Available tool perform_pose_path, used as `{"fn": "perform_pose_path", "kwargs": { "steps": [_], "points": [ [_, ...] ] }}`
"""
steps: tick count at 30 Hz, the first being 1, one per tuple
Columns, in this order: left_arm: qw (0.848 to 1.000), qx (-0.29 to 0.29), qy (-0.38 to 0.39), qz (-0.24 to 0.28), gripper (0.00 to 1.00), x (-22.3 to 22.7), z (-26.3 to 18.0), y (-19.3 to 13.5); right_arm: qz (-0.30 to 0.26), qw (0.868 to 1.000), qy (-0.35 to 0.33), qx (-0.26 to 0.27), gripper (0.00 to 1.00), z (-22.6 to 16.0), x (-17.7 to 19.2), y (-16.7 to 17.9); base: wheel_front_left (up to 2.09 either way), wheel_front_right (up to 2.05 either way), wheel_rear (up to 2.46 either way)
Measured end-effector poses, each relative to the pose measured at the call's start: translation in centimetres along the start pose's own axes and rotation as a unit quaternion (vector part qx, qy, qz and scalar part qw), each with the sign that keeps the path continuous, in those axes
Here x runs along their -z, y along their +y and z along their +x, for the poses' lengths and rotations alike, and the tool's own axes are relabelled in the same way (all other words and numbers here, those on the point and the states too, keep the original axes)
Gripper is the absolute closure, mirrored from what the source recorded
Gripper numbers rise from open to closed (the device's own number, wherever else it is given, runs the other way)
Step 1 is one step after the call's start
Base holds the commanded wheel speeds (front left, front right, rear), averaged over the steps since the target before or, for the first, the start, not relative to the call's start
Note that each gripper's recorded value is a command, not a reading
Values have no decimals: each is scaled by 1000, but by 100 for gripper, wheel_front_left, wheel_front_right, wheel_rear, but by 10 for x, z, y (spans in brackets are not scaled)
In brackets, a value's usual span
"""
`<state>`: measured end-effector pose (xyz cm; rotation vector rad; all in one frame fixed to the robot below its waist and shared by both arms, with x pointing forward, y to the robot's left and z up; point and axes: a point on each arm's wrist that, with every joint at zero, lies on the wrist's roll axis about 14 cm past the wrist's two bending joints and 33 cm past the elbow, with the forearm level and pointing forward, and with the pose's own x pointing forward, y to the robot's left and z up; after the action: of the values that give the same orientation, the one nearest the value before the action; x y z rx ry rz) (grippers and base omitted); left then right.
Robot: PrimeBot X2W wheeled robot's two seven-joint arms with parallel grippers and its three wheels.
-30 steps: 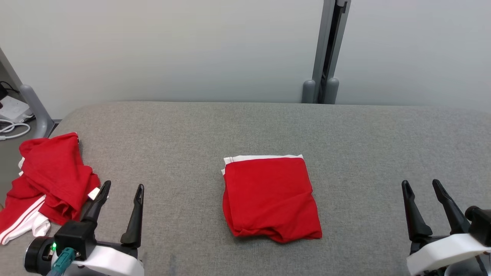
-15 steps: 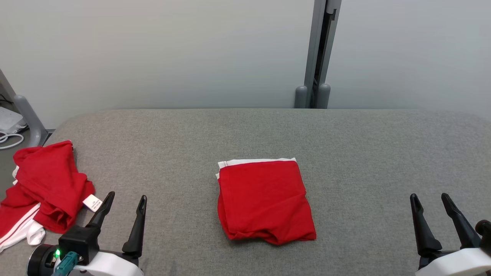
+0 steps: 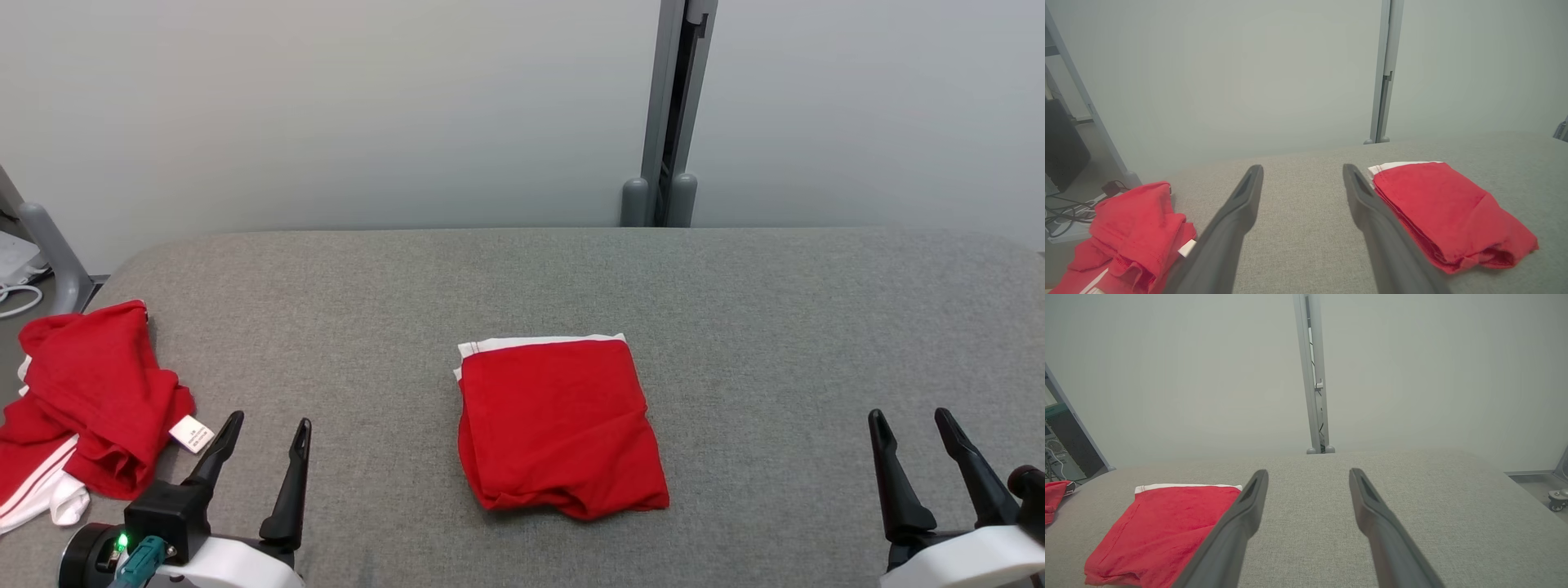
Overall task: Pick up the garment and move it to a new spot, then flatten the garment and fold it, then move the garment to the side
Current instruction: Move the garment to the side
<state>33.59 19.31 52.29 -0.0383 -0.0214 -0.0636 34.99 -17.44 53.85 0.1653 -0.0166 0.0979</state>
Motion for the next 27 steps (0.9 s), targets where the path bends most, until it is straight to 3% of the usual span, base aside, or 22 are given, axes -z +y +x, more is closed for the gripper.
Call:
{"fn": "perform_pose_path", "kwargs": {
  "steps": [18,27],
  "points": [
    [1000,-3,3,-1,0,1,1,2,3,1000,4,-7,0,6,4,4,0,0,0],
    [1000,-8,-2,-4,0,-3,10,6,0,996,61,-66,0,38,33,42,0,0,0]
  ]
}}
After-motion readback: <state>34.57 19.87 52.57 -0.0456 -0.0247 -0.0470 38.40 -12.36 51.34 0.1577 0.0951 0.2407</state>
